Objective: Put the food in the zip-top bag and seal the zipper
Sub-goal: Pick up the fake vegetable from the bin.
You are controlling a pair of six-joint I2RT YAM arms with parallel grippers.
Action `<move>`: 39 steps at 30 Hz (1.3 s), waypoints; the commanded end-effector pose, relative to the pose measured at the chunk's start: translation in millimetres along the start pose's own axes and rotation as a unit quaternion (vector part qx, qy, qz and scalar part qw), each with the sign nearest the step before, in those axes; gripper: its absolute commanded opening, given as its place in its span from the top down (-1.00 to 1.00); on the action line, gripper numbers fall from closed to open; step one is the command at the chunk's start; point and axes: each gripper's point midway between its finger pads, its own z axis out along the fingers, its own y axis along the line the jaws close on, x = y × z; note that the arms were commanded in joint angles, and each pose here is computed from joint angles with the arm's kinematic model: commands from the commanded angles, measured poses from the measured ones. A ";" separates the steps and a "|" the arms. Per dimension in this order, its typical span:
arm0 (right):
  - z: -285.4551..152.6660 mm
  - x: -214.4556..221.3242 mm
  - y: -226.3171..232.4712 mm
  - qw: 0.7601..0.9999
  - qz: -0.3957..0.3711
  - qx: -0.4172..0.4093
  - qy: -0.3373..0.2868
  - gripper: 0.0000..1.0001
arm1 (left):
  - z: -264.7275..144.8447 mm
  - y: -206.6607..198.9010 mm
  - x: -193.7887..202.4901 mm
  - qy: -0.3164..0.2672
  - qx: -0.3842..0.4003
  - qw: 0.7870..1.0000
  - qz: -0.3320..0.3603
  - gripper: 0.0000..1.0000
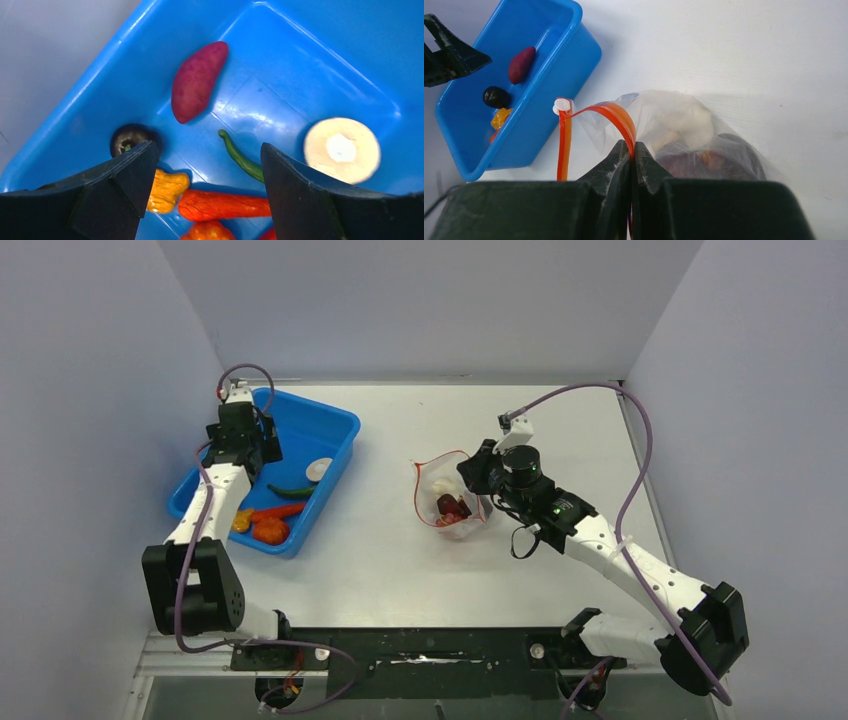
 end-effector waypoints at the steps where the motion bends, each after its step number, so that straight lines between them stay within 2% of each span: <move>1: -4.1 -26.7 14.0 0.999 0.006 -0.025 -0.036 1.00 | 16.1 10.1 -23.6 -0.056 -0.030 0.996 0.057 -0.51; 11: -0.9 -21.7 11.9 1.000 0.008 -0.018 -0.022 1.00 | 64.5 23.5 18.2 0.023 -0.084 0.990 0.115 -0.57; 20: 3.0 -26.0 16.3 1.000 0.004 -0.017 -0.016 1.00 | 86.9 39.9 36.4 0.042 -0.138 0.980 0.135 -0.50; 36: -1.0 -29.1 10.2 1.000 0.007 0.000 -0.023 1.00 | 135.8 28.7 38.7 0.059 -0.118 0.976 0.171 -0.51; 39: 0.5 -29.6 9.9 1.000 0.005 0.001 -0.022 1.00 | 140.5 23.4 35.6 0.053 -0.105 0.978 0.175 -0.47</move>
